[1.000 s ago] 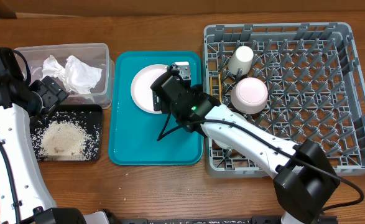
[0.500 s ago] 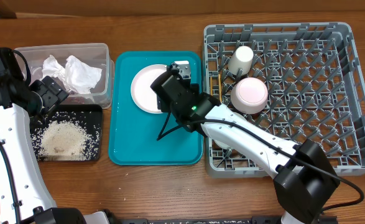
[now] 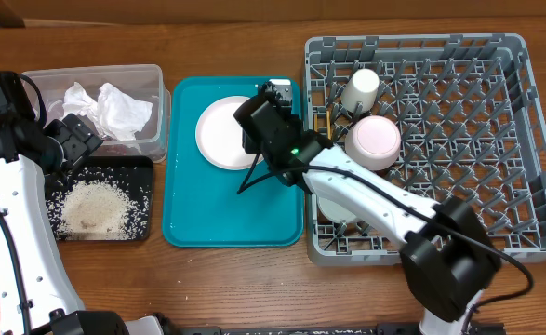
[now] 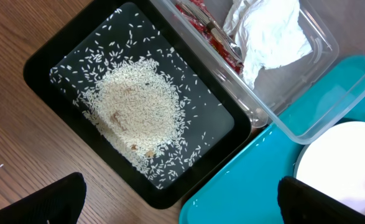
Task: Sort waste into correct bins and load items into the dishwasher
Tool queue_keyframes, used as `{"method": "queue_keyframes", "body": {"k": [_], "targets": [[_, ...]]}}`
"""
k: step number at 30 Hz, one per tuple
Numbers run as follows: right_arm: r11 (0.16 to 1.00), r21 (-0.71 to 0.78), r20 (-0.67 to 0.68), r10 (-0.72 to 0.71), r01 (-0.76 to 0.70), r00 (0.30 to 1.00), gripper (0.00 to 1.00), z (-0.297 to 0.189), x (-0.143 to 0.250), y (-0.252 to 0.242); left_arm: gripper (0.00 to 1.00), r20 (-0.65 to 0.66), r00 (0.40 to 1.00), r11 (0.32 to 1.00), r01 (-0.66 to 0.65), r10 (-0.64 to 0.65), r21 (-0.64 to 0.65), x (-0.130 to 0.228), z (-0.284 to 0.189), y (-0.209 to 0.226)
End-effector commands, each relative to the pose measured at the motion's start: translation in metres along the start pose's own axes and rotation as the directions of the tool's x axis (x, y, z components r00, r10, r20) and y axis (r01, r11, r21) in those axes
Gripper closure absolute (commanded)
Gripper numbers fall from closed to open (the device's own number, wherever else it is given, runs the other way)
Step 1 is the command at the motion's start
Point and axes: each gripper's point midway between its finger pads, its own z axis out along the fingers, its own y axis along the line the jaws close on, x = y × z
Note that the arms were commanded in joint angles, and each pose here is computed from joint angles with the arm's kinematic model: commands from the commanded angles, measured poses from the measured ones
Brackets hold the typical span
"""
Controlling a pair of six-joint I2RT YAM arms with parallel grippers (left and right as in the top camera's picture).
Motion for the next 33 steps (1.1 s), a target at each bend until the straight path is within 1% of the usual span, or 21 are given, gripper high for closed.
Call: {"method": "queue_keyframes", "body": {"k": [1, 4, 10, 16, 19, 33], "targets": [[1.0, 0.021, -0.009, -0.006, 0.006, 1.0, 0.37, 0.019, 0.008, -0.001, 0.0, 0.011, 1.0, 1.0, -0.009, 0.009, 0.003, -0.004, -0.002, -0.002], [1.0, 0.024, -0.014, -0.007, 0.008, 1.0, 0.36, 0.032, 0.015, -0.001, 0.0, 0.011, 1.0, 1.0, -0.009, 0.009, 0.003, -0.004, -0.002, -0.002], [1.0, 0.025, -0.002, 0.016, -0.016, 1.0, 0.35, 0.046, 0.012, -0.007, 0.0, 0.011, 1.0, 1.0, -0.009, 0.009, 0.003, -0.004, -0.002, -0.002], [0.999, -0.016, -0.069, 0.028, -0.03, 0.997, 0.34, 0.063, 0.026, -0.009, 0.0, 0.011, 1.0, 1.0, -0.009, 0.009, 0.003, -0.004, -0.002, -0.002], [0.999, -0.015, -0.073, 0.028, -0.03, 0.997, 0.31, 0.065, 0.027, -0.01, 0.0, 0.011, 1.0, 1.0, -0.009, 0.009, 0.003, -0.004, -0.002, -0.002], [1.0, -0.014, -0.071, 0.02, -0.021, 0.997, 0.3, 0.069, 0.033, -0.013, 0.0, 0.011, 1.0, 1.0, -0.009, 0.009, 0.003, -0.004, -0.002, -0.002]]}}
